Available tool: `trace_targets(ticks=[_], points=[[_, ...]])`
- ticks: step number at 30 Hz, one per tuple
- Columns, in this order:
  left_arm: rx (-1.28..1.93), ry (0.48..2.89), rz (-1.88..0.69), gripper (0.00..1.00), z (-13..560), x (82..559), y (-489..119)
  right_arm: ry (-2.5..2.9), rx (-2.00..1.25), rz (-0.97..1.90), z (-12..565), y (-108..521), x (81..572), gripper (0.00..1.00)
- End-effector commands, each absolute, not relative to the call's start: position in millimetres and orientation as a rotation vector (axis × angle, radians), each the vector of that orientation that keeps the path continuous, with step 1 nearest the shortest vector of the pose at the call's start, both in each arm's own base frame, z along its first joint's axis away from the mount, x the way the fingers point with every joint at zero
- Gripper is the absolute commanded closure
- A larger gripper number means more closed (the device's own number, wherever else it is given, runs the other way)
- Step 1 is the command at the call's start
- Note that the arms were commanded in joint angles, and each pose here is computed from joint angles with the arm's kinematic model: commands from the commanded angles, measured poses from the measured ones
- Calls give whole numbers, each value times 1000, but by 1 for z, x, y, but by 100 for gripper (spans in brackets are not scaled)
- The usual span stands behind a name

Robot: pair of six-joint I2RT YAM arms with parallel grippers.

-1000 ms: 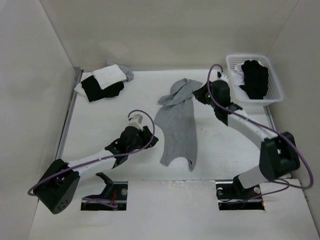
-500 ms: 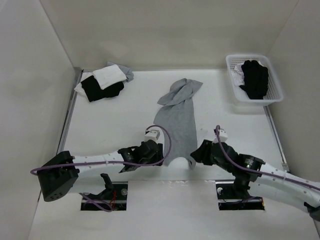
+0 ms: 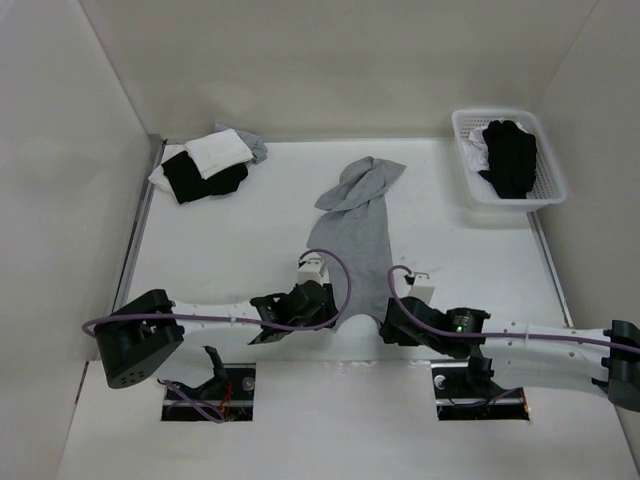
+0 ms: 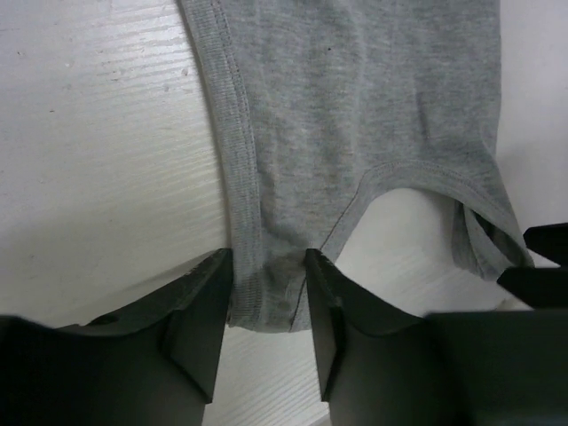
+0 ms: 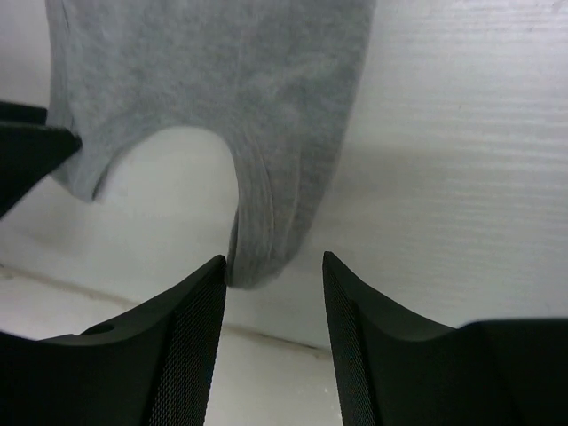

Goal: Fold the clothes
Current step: Flatten the tank top out

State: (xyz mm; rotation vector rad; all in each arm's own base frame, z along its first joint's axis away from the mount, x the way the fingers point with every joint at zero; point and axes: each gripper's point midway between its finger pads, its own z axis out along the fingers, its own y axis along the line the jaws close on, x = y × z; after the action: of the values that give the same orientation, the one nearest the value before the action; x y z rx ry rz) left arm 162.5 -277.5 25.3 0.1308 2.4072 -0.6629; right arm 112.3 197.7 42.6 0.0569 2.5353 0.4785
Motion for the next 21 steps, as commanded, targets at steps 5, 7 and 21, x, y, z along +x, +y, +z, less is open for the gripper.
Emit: trace_targets(ticks=[5,7,21], points=[[179,2503,-612,79,4,150,-273,2451,50,646,54,224,142,50],[194,2506,-619,87,4,148,-275,2475,18,665,49,229,140,58],[22,1777,-847,100,315,200,-242,1910,-21,832,315,190,154,100]])
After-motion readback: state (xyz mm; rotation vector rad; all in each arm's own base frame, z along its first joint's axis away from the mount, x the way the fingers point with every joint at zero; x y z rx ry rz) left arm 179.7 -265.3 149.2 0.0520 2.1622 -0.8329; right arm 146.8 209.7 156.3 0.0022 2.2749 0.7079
